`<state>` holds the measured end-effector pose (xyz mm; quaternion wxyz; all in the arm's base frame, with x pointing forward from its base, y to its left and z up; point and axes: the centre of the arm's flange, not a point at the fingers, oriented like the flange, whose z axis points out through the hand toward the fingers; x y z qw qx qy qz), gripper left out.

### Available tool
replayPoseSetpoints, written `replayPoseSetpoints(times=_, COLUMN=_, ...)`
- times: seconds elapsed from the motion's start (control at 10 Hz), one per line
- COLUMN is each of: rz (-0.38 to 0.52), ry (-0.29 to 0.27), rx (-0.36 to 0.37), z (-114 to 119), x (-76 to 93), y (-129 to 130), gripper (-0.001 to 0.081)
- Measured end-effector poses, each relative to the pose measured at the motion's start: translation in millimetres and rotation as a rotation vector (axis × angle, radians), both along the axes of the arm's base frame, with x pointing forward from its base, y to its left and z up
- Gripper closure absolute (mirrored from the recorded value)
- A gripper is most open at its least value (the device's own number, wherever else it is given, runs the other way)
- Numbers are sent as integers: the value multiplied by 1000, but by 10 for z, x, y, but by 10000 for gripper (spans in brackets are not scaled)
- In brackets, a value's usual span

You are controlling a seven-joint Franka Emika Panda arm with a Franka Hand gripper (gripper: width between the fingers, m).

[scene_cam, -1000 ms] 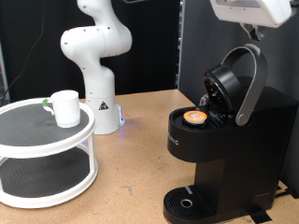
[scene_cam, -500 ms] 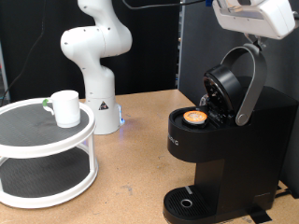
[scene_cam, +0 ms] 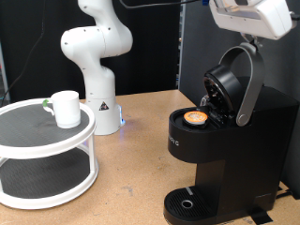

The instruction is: Make a cup of coffee with the keurig machine

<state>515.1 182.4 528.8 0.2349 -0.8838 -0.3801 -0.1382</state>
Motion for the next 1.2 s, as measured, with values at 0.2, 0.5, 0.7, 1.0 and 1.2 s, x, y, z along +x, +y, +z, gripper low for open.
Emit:
replayPoseSetpoints(times=0.2, rz=31, ry=-5, rx=-17, z=44, x=-18, y=-177, gripper=802)
replayPoseSetpoints(times=0.5, rz=59, ry=-6, rx=-50, z=70, x=-67, y=-514, gripper=802)
replayPoseSetpoints(times=0.7, rz=54, ry=7, rx=-68, z=35, x=-84, y=-704, gripper=802)
replayPoseSetpoints(times=1.0, rz=39, ry=21, rx=-103, z=-46, x=-81, y=-926, gripper=802)
replayPoseSetpoints(times=1.2, rz=32, ry=29, rx=-119, z=-103, x=-81, y=-1035, gripper=802)
